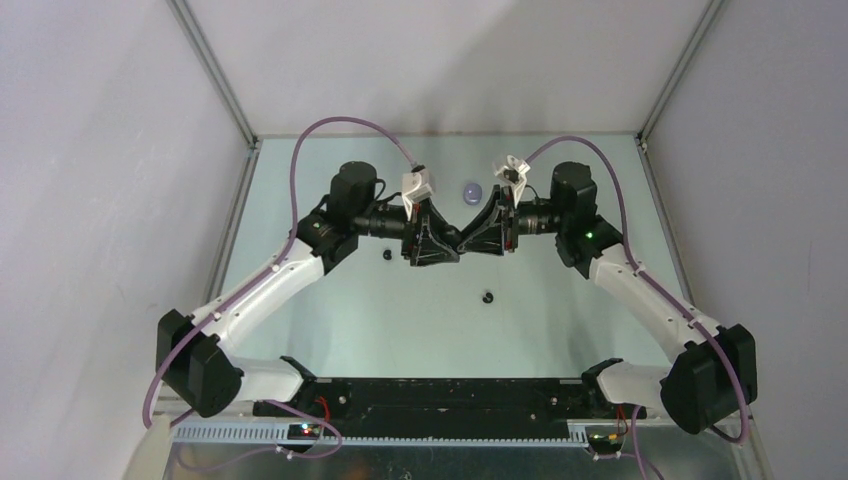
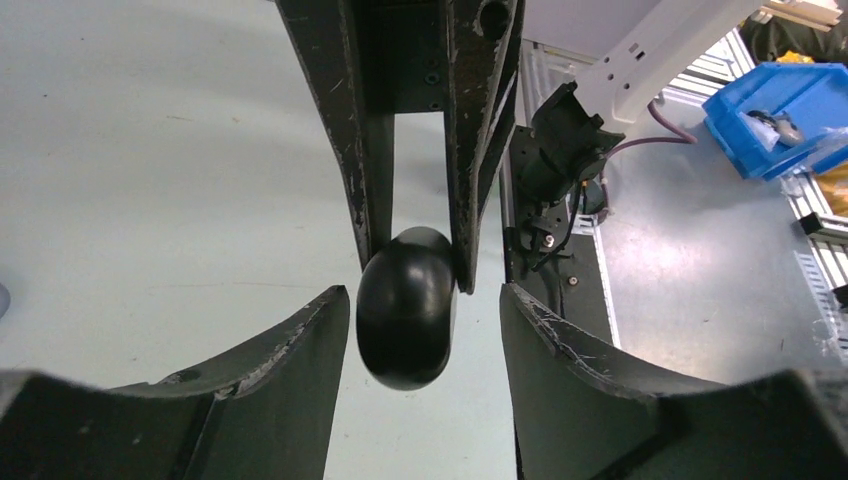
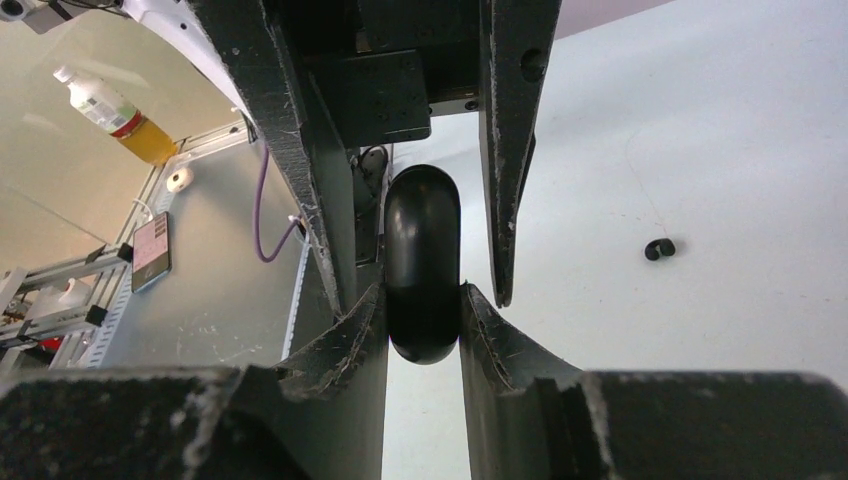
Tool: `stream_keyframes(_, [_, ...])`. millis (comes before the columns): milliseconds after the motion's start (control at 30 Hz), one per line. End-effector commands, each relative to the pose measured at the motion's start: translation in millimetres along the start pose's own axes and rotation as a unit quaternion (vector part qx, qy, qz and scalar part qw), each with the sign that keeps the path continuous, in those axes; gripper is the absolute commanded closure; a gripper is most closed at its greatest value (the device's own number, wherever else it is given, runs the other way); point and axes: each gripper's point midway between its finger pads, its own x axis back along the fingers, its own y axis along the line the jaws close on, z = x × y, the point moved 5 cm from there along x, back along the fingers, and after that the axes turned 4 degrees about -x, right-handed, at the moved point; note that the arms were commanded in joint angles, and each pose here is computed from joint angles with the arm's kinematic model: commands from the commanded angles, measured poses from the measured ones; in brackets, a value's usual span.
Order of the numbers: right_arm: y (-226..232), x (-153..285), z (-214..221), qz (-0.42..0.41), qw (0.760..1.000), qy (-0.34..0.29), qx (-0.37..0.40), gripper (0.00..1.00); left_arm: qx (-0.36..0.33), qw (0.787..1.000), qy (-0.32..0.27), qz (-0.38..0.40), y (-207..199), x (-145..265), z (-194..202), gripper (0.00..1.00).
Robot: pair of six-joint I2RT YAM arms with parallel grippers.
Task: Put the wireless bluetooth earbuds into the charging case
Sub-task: Pick up the charging case at the center of the board.
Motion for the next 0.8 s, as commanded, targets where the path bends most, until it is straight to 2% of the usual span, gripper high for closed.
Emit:
stream_keyframes(0, [1,-3,-11,0.008,1.0,-0.017,0.025,1.0,-0.01,0.999,-0.025,0.018,-10,4,-14,0.36])
stream_keyframes(167, [2,-5,-10,0.007,0.999,-0.017,0.026,1.0,-0.008,1.0,-0.022,0.019,-10,3,-11,0.34])
stream_keyframes(433, [1,-4,-10,0.008,0.999,-0.017,0.032,1.0,-0.008,1.0,-0.014,0.021,-9,2,-8,0.38])
stream_keyframes(600, [0,-1,-13,0.01,0.999,-0.021,0.032,1.0,-0.018,1.0,-0.005,0.019,-8,2,-4,0.31])
stream_keyframes(767, [2,0,-15,0.002,0.999,-0.023,0.028,1.0,-0.02,1.0,-0.003,0.015,-6,2,-3,0.32])
